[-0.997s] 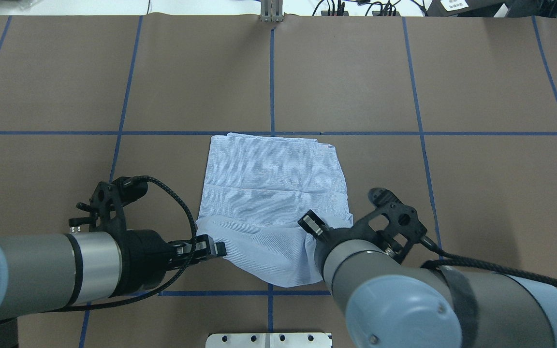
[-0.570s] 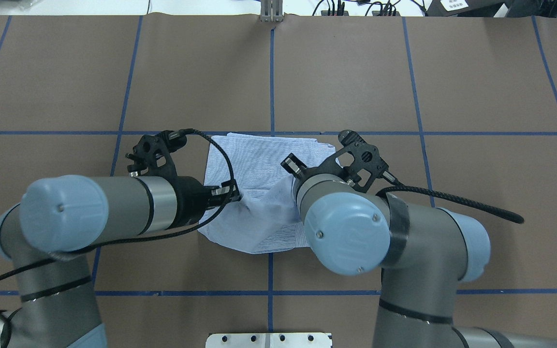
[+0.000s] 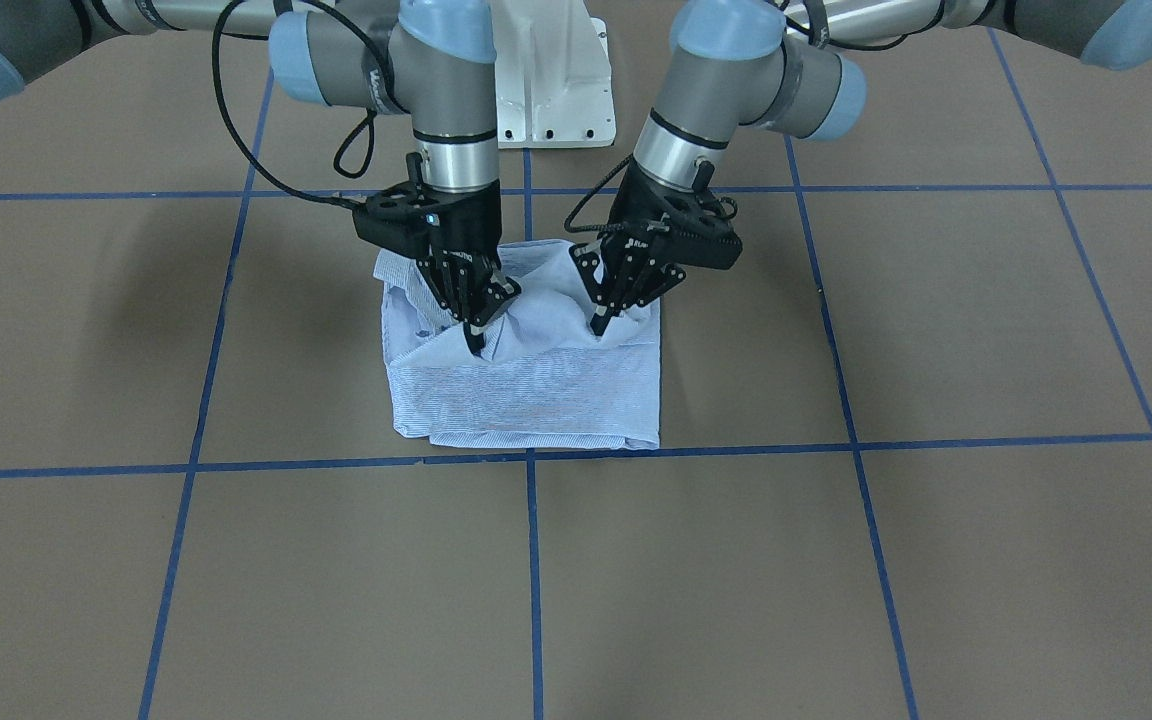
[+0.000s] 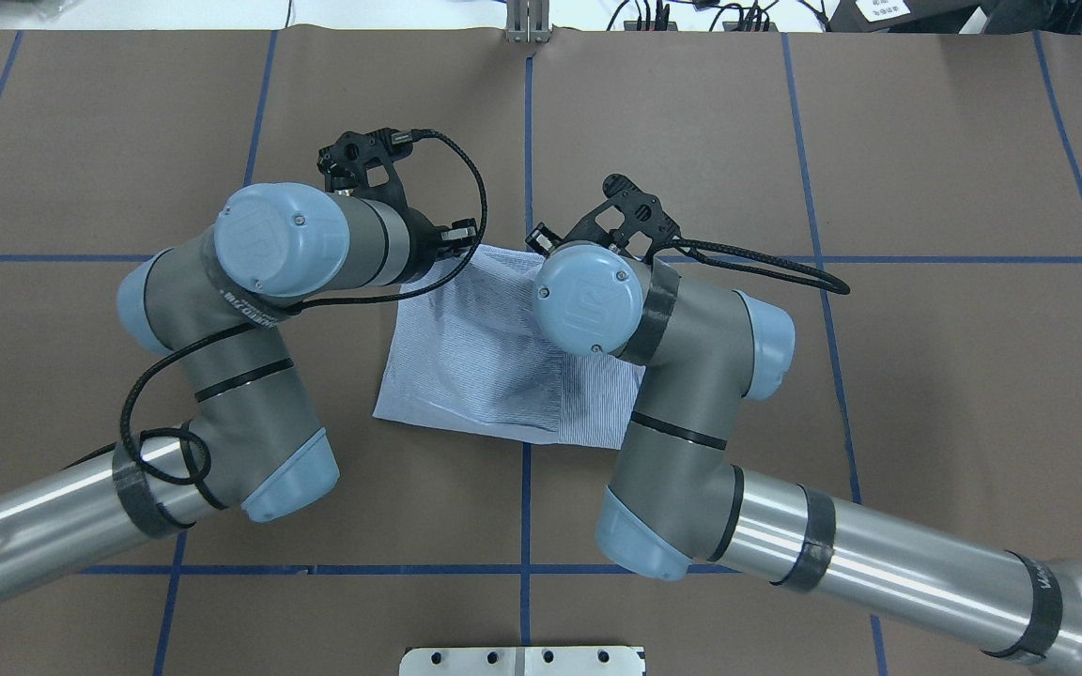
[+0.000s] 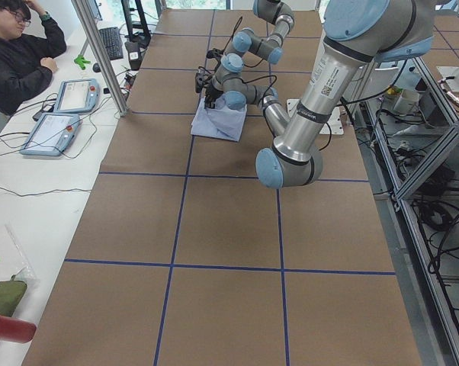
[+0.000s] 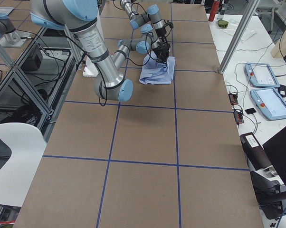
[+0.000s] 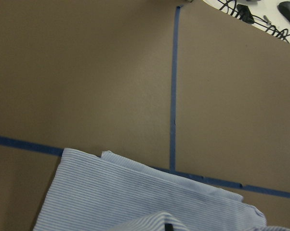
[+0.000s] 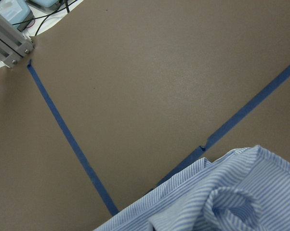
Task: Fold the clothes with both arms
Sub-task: 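Lift the near edge with both grippers and fold it away from the robot, then release the shirt and raise both grippers away from it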
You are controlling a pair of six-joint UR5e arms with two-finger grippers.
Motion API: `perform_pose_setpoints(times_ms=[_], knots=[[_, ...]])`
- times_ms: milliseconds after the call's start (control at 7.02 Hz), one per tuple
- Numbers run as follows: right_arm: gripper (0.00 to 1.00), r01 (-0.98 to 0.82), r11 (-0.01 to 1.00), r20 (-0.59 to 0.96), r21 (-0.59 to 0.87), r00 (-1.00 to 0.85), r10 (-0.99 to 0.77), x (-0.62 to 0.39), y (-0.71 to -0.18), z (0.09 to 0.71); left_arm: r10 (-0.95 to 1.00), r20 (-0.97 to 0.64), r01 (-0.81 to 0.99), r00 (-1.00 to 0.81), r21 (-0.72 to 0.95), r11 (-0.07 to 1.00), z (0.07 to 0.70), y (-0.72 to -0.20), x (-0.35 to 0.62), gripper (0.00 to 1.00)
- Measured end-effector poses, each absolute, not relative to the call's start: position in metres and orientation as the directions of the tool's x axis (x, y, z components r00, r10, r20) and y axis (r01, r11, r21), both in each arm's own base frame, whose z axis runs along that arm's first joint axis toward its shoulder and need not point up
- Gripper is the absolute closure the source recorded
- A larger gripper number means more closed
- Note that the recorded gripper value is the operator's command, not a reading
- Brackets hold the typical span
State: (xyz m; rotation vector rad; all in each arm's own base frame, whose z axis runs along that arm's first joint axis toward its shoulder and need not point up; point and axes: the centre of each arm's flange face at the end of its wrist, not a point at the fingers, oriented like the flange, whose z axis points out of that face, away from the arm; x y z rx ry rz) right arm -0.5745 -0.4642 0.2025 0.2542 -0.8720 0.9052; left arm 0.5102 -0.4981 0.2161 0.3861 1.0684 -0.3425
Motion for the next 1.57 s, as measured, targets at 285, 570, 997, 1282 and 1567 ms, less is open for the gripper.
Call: perform_pose_setpoints(times_ms=[285, 570, 997, 1282, 1567], knots=[[0.01, -0.733, 0.672, 0.747, -0.105, 0.388, 0.540, -0.588, -0.482, 0.224, -0.037, -0.872, 0.429, 0.487, 0.202, 0.880, 0.257, -0.531, 0.538, 0.01], [0.00, -0.656, 0.754, 0.746, -0.039, 0.482, 0.459, -0.580, -0.498, 0.227, 0.065, -0.844, 0.375, 0.533, 0.304, 0.876, 0.268, -0.542, 0.539, 0.00], [0.00, -0.516, 0.854, 0.763, -0.071, 0.523, 0.380, -0.511, -0.539, 0.210, 0.198, -0.823, 0.252, 0.533, 0.378, 0.891, 0.269, -0.557, 0.491, 0.00], [0.00, -0.387, 0.922, 0.759, -0.021, 0.595, 0.266, -0.413, -0.544, 0.214, 0.310, -0.769, 0.148, 0.559, 0.460, 0.875, 0.278, -0.541, 0.423, 0.00], [0.00, -0.245, 0.968, 0.739, 0.057, 0.662, 0.124, -0.305, -0.534, 0.240, 0.390, -0.698, 0.050, 0.600, 0.519, 0.853, 0.291, -0.513, 0.348, 0.00]])
